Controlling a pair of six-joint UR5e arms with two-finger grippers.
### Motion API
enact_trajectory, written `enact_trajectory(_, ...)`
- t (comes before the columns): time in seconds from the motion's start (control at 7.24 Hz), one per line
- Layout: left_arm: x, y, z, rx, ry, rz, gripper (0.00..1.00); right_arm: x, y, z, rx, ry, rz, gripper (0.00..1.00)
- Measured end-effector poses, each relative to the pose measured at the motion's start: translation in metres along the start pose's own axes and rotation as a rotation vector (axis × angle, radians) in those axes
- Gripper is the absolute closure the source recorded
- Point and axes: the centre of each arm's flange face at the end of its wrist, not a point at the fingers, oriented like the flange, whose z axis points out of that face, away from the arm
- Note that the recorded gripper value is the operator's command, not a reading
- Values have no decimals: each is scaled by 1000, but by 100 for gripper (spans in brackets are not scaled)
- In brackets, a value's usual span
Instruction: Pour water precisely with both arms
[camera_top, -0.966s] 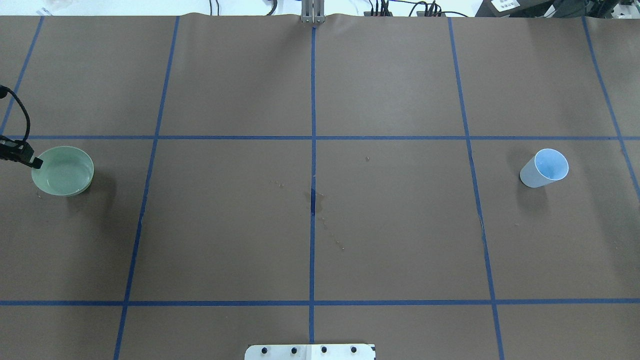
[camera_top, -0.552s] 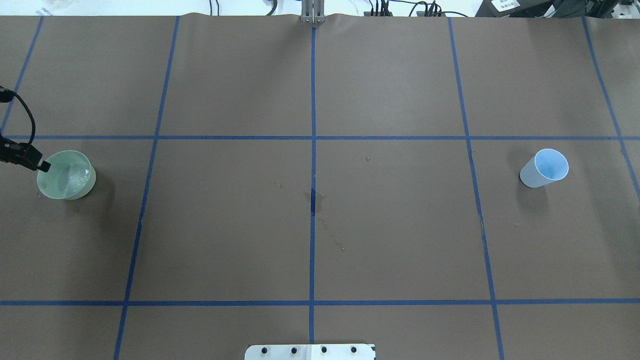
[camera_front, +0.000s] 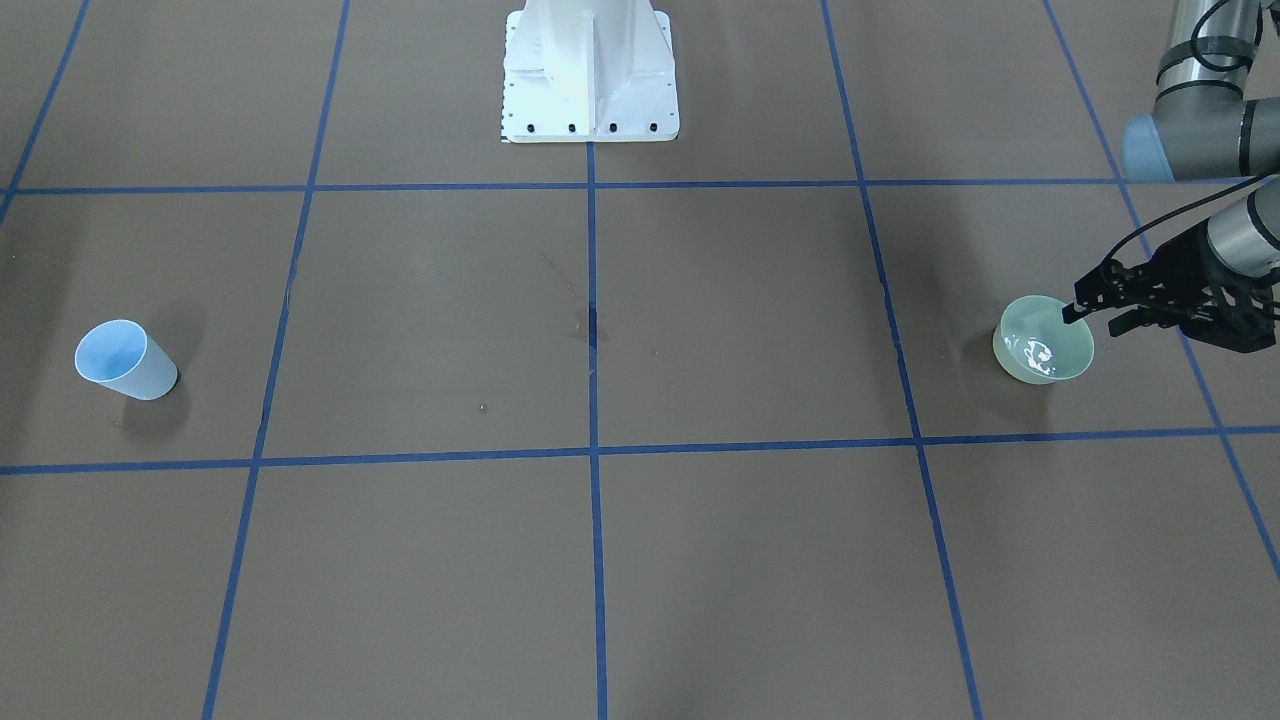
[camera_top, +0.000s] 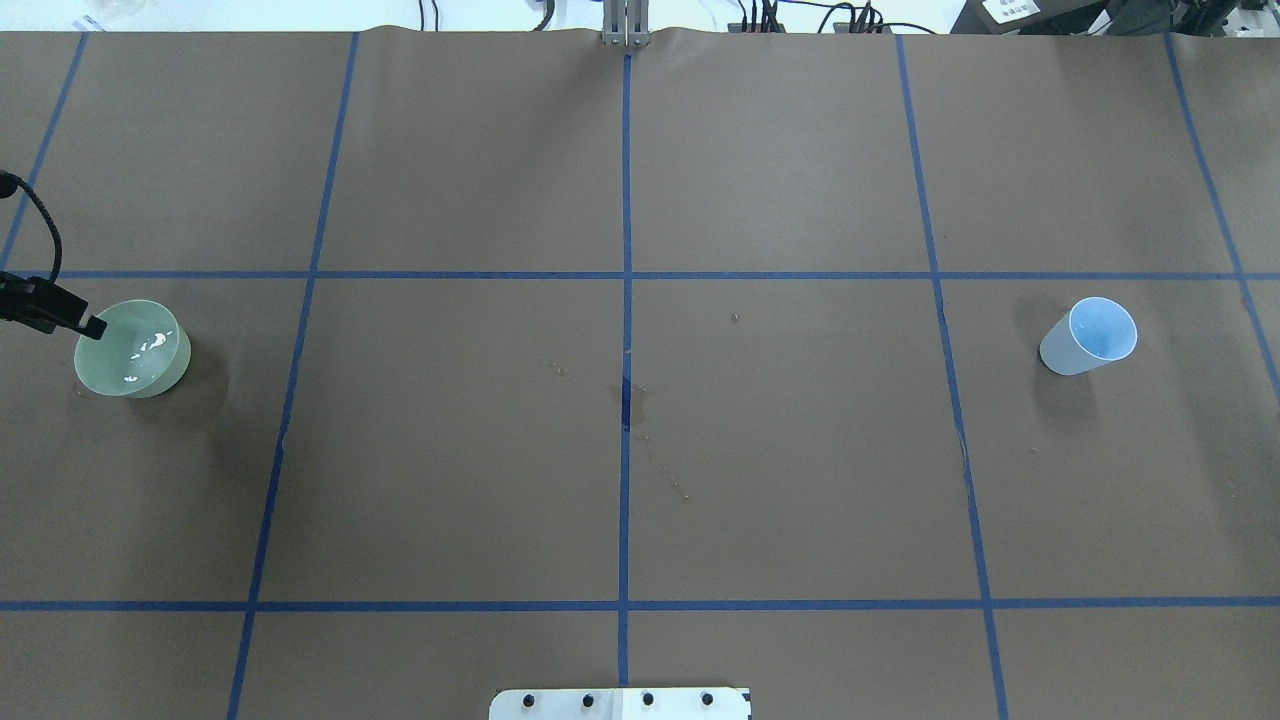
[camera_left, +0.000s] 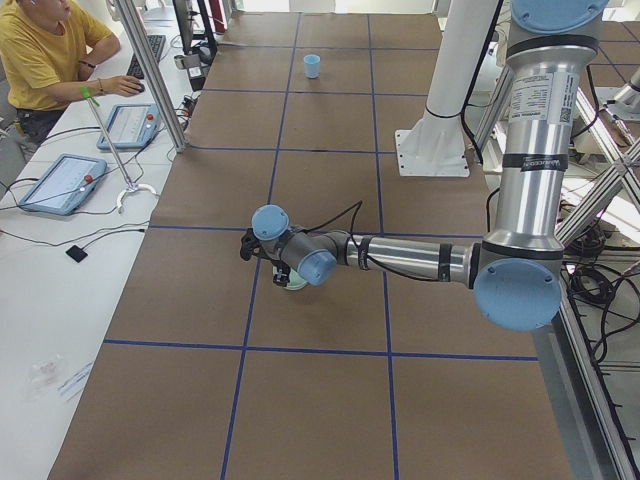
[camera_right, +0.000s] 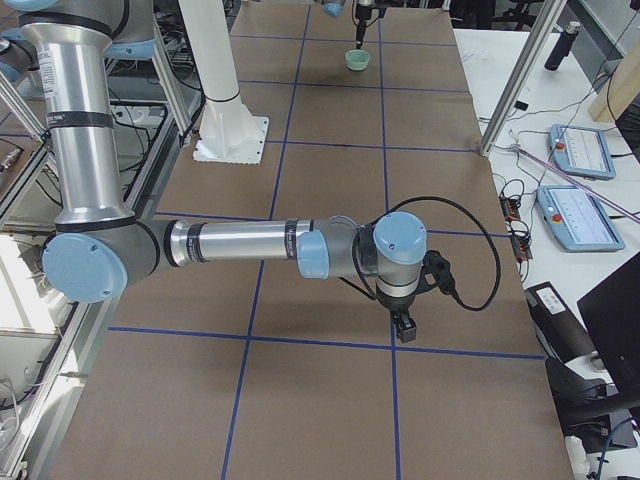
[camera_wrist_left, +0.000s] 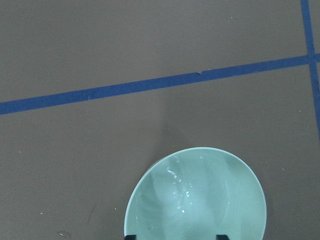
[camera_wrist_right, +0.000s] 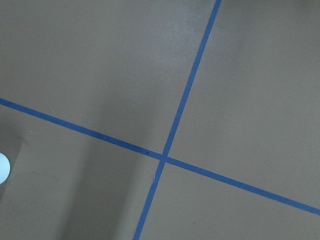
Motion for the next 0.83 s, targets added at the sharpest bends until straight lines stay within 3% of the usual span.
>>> enact_trajectory(0.41, -51, 17, -56, 95, -49, 8, 15, 0, -1, 0, 0, -1, 1, 0)
enact_trajectory(0.69, -101, 34, -80, 79, -163, 36, 15, 0, -1, 0, 0, -2, 3, 0)
enact_trajectory(0.83, -128, 37, -103, 45, -225, 46, 0, -1, -1, -1, 0, -3, 2, 0)
